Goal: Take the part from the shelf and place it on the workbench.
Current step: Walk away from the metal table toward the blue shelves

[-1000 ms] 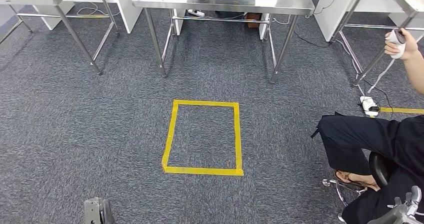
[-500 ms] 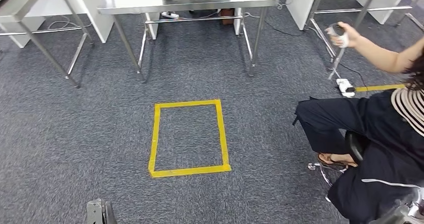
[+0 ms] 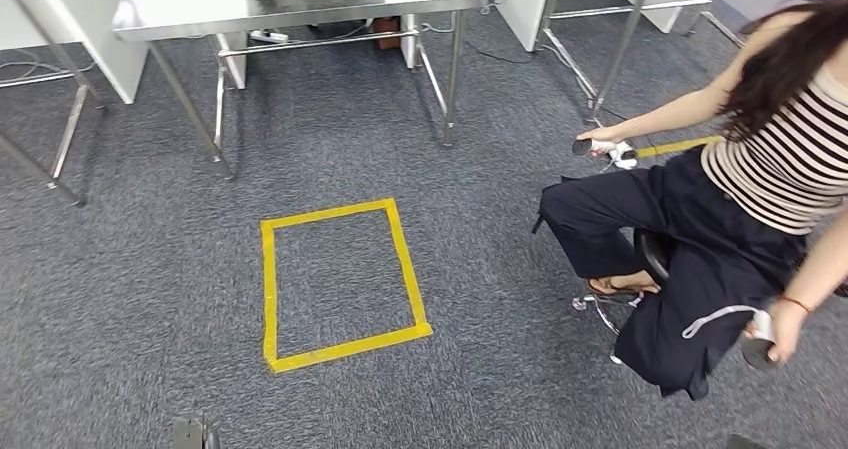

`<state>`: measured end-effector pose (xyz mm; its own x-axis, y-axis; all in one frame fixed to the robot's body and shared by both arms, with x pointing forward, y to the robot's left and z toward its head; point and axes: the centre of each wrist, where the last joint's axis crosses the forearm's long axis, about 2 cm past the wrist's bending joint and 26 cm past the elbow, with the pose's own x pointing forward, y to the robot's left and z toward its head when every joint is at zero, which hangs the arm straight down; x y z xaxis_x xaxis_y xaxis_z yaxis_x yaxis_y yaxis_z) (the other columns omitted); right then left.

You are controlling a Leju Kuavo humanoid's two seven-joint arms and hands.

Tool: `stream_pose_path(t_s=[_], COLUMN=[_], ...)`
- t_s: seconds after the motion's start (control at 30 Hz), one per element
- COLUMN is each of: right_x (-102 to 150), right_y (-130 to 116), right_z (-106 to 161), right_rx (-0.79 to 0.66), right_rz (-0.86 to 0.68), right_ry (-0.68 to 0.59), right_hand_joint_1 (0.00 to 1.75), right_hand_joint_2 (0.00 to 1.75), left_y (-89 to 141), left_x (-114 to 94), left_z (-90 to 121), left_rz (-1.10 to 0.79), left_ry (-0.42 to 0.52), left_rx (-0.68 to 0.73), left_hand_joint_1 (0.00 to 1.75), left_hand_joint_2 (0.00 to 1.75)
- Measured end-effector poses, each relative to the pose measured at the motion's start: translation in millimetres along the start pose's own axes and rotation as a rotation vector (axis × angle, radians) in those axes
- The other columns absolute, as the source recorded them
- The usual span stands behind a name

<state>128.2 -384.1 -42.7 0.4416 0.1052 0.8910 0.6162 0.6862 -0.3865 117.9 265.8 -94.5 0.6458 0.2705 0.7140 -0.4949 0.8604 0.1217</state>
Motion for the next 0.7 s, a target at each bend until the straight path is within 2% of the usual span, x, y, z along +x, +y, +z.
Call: stream_pose_path(t_s=[0.1,0.23,0.37,0.47,0.7], right_x=[-43,-75,-88,-89,-89], right_y=[-3,5,23,37,47], right_z=[18,54,91,111,124], right_rx=[0.059,0.106,0.072,0.016,0.082], right_rz=[0.065,-0.009,-0.279,-0.425,-0.355], right_ry=[0.274,0.631,0.924,1.056,1.133], right_hand_joint_1=[0.0,0.0,0.0,0.0,0.0], right_hand_joint_2=[0.0,0.0,0.0,0.0,0.0], left_y=[5,5,-6,-14,-26], left_x=[-11,-16,-12,-11,-11], left_z=[5,8,9,11,16], left_rz=[0.064,0.105,0.194,0.241,0.3], left_ry=[0.082,0.068,0.067,0.107,0.155], left_rx=[-0.007,-0.005,-0.067,-0.131,-0.251], left_hand_joint_1=[0.0,0.0,0.0,0.0,0.0], left_hand_joint_2=[0.0,0.0,0.0,0.0,0.0])
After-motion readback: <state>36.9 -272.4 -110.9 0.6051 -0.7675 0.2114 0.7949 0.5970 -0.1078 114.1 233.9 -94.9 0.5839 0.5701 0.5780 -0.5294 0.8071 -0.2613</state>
